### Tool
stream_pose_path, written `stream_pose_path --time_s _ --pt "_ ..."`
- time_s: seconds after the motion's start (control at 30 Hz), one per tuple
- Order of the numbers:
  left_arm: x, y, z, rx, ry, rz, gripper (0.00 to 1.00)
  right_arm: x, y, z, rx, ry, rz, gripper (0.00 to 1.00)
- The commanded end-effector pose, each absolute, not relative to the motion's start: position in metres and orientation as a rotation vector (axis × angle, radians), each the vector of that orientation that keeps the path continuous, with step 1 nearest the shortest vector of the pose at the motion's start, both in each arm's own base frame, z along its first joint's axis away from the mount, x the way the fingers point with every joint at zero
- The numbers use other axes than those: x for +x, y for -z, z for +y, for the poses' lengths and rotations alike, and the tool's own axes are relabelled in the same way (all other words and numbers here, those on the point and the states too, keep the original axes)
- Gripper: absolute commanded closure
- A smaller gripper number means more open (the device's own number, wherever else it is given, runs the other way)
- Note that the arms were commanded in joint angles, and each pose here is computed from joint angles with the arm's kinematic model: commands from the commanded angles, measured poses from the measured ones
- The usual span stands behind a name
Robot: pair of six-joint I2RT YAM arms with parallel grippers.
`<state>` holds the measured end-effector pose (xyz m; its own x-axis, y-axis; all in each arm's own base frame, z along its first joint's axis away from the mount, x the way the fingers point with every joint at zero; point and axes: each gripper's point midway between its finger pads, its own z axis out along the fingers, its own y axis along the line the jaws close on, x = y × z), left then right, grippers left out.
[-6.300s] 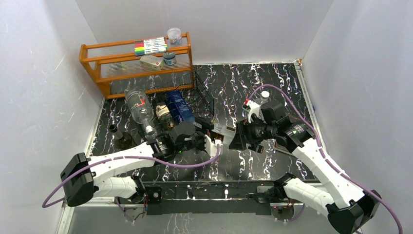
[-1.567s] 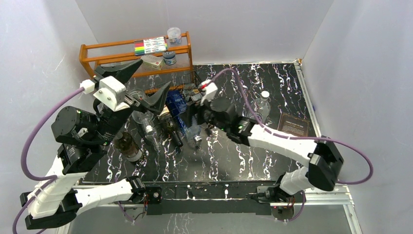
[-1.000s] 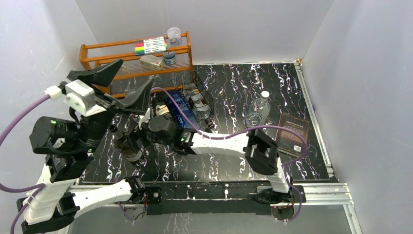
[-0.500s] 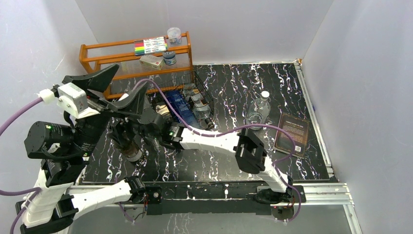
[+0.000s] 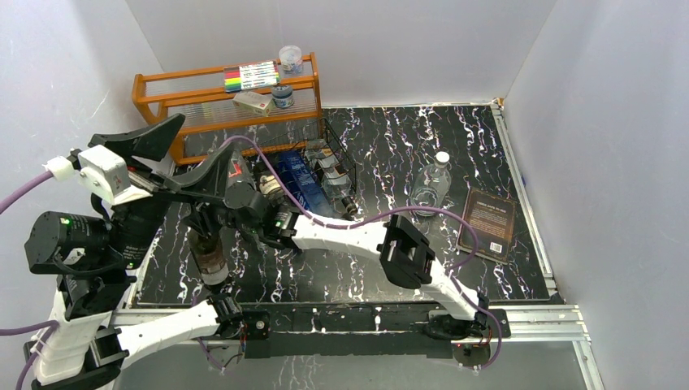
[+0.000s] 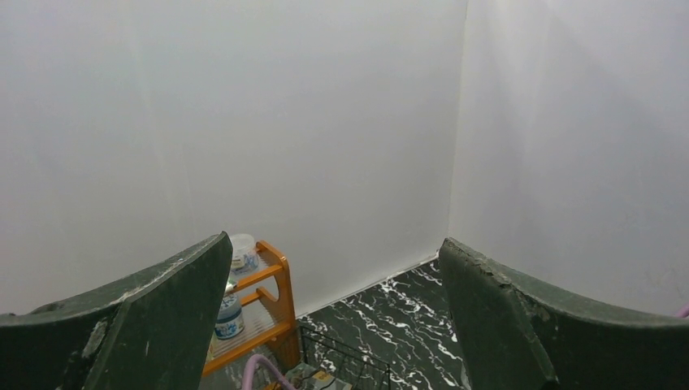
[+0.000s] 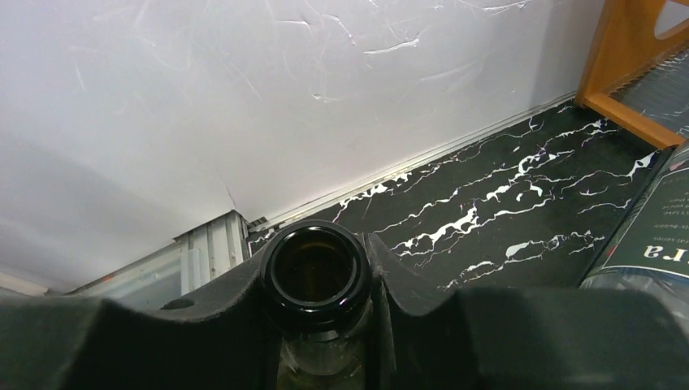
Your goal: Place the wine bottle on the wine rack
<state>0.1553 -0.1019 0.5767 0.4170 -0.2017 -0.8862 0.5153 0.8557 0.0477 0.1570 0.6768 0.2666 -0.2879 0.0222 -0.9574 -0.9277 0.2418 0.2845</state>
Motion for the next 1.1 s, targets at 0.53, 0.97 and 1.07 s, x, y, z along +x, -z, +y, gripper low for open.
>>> stream_pose_path --time_s 0.53,0.97,1.07 --pt "0.167 -0.549 -0.086 0.293 0.352 1.111 0.02 0.118 -0.381 0.552 -0.856 -1.278 1.319 1.0" --pt "0.213 -0.456 -0.137 0.335 0.263 1.482 0.02 0.122 -0.373 0.408 -0.715 -1.098 1.449 1.0" --pt "0.221 -0.447 -0.151 0.329 0.284 1.482 0.02 0.133 -0.372 0.38 -0.652 -1.018 1.481 1.0"
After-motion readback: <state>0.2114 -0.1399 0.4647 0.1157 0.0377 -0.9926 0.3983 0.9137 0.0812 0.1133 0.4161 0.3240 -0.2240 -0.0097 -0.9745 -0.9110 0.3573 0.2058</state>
